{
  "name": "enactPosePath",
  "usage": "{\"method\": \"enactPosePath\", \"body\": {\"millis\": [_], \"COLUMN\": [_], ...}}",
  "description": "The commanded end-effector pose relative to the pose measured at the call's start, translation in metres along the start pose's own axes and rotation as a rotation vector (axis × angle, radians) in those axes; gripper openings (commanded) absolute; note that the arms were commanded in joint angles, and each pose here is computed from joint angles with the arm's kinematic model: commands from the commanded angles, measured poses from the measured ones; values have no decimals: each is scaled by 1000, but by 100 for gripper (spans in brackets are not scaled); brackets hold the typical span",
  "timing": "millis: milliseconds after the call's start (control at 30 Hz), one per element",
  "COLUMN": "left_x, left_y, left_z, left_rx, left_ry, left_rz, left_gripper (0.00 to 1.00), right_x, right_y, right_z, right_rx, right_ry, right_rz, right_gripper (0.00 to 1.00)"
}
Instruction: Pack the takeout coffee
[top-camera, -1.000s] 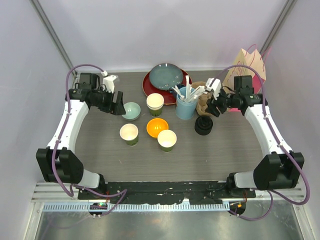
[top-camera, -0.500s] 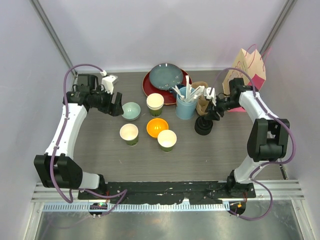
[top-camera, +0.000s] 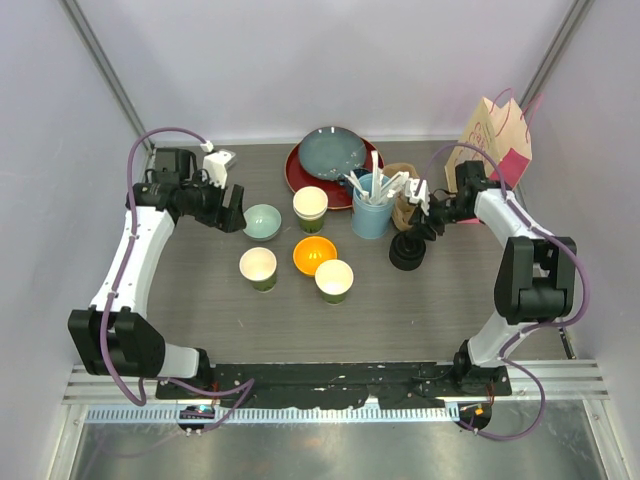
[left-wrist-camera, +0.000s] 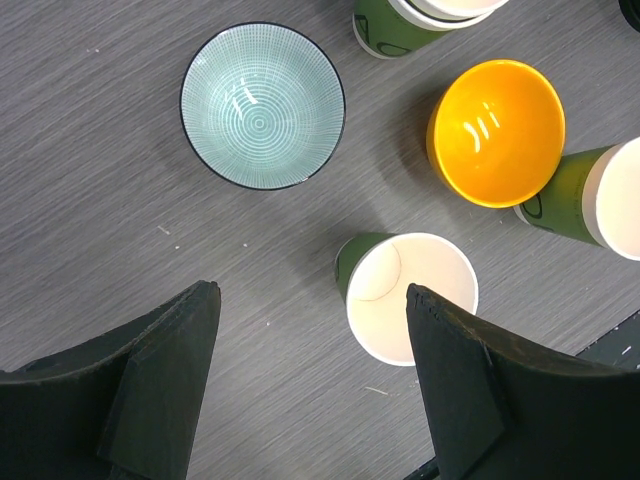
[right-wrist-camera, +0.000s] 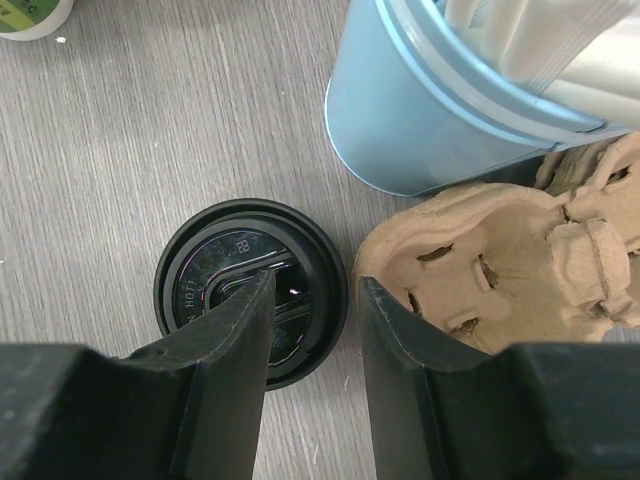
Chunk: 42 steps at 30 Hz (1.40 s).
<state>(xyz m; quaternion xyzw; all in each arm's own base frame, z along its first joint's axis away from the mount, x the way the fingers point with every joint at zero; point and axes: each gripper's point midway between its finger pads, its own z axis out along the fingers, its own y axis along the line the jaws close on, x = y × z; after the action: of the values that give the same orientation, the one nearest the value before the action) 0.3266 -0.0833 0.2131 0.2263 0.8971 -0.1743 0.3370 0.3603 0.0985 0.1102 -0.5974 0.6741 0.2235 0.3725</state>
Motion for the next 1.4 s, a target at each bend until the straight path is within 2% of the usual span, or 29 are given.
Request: {"method": "enactPosePath", "body": {"millis": [0, 700, 1067, 1200, 1367], "left_x": [-14, -21, -20, -20, -20], "left_y": [1, 5, 4, 4, 4], "left_z": [-6, -8, -10, -9, -10], "left_rx": [-16, -39, -37, -35, -39], "left_ry": [-41, -52, -51, -50, -47], "left_rz": [23, 27, 28, 26, 21], "left_gripper": [79, 79, 79, 79, 79], "right_x": [-5, 8, 4, 2, 3], "right_y": [-11, 10, 18, 13, 11], "right_z": [0, 5, 16, 22, 24], "right_rx": [4, -66, -113, -118, -126], "right_ry": [-1, 27, 64, 59, 69], "right_rz": [-43, -4, -1, -7, 20], "right_gripper": [43, 37, 36, 40, 38]}}
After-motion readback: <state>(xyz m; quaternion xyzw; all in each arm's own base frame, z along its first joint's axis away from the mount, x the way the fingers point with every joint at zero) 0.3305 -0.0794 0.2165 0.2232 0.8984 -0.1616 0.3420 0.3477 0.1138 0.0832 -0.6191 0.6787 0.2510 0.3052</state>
